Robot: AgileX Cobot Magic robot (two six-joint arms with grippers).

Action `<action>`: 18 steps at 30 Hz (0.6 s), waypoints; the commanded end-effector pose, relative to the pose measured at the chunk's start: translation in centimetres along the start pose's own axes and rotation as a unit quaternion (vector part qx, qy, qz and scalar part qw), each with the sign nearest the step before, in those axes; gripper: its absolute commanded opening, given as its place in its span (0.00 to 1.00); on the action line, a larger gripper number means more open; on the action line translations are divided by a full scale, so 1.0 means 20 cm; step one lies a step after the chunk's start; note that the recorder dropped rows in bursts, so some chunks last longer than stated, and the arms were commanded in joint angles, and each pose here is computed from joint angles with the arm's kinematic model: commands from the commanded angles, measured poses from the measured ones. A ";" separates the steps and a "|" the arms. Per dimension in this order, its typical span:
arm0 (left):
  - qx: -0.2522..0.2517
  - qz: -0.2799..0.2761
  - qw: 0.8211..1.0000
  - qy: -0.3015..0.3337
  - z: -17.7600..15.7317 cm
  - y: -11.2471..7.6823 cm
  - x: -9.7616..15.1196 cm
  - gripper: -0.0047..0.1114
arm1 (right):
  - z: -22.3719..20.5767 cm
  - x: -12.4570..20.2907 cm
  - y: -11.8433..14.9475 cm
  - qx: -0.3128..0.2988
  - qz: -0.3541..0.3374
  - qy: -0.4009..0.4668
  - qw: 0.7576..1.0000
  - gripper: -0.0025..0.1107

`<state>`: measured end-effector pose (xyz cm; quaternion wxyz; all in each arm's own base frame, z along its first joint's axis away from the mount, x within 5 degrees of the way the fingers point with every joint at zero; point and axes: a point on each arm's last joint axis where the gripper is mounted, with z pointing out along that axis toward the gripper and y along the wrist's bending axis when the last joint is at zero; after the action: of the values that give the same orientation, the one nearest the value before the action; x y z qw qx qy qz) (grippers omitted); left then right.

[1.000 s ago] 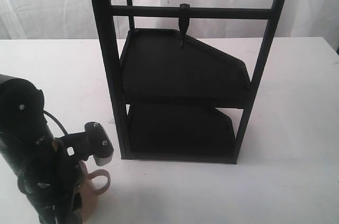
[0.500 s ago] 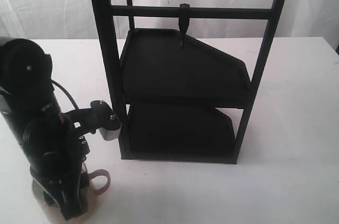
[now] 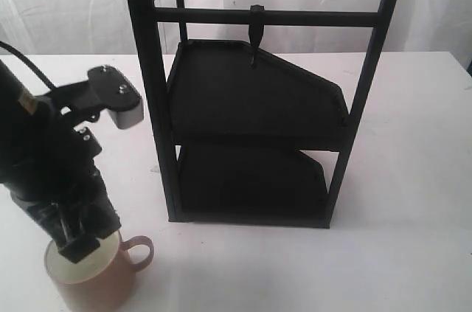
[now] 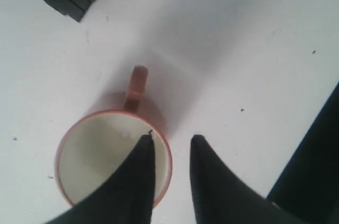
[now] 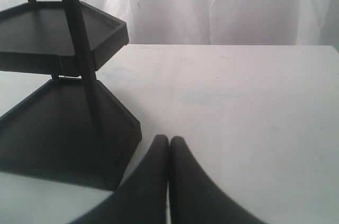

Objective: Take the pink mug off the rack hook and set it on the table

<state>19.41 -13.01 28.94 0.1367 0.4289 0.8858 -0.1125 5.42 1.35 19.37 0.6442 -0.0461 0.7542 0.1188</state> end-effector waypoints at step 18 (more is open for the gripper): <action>-0.086 0.004 0.940 -0.330 -0.43 -0.17 0.17 0.04 | 0.00 0.00 0.00 0.002 -0.002 -0.004 1.000 0.02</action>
<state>14.16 -10.37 36.72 0.4314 0.3753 0.8038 -0.1642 5.42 1.35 19.37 0.6442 -0.0461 0.7542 0.1188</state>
